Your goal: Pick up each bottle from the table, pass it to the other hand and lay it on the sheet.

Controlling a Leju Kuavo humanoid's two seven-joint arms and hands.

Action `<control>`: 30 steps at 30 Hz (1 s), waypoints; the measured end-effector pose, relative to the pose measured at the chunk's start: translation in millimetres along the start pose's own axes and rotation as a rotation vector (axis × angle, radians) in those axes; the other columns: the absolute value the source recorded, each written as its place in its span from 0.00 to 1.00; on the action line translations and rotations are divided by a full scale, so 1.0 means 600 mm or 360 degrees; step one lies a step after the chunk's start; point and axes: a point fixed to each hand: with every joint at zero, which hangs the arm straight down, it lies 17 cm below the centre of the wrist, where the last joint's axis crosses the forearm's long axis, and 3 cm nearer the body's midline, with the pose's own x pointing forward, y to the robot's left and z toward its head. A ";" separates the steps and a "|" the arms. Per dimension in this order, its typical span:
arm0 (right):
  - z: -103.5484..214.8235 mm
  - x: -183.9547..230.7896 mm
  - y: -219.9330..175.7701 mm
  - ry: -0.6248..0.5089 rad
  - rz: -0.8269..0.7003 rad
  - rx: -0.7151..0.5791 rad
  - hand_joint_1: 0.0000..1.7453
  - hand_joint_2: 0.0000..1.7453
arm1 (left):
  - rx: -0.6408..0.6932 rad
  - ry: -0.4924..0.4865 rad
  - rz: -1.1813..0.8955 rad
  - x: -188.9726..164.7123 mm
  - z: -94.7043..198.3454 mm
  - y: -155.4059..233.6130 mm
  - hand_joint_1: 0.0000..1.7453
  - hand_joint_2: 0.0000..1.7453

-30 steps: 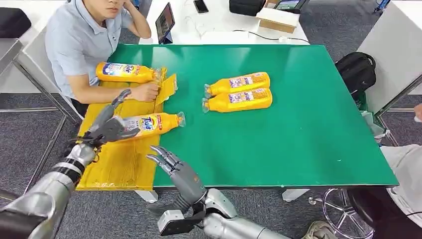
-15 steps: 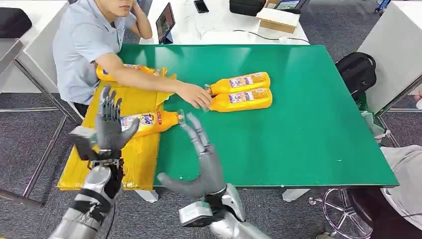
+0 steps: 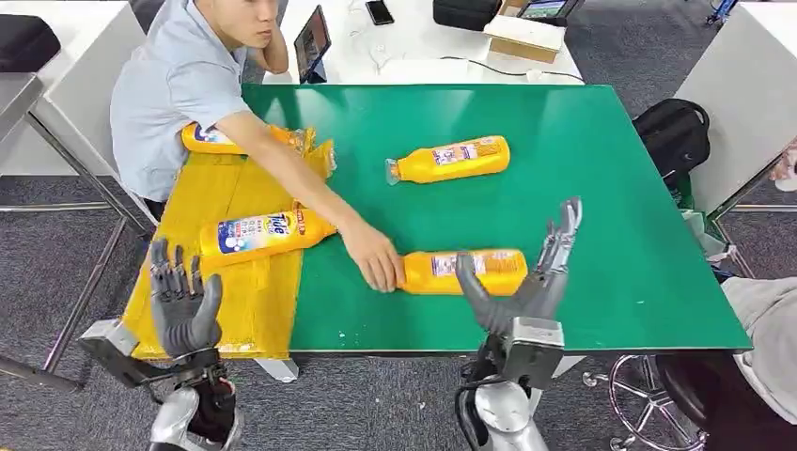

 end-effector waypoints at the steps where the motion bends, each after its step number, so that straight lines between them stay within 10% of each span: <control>1: -0.002 -0.007 -0.008 0.0011 0.0019 -0.0018 0.00 1.00 | 0.0036 -0.0008 -0.0025 0.002 0.002 0.011 0.00 1.00; 14: 0.046 -0.118 0.014 -0.0158 0.0772 0.0457 0.00 1.00 | 0.0257 -0.0032 -0.0309 0.006 0.033 0.097 0.00 1.00; 30: 0.094 -0.230 -0.010 -0.0058 0.1066 0.0730 0.00 1.00 | 0.0310 -0.0073 -0.0488 0.020 0.045 0.116 0.00 1.00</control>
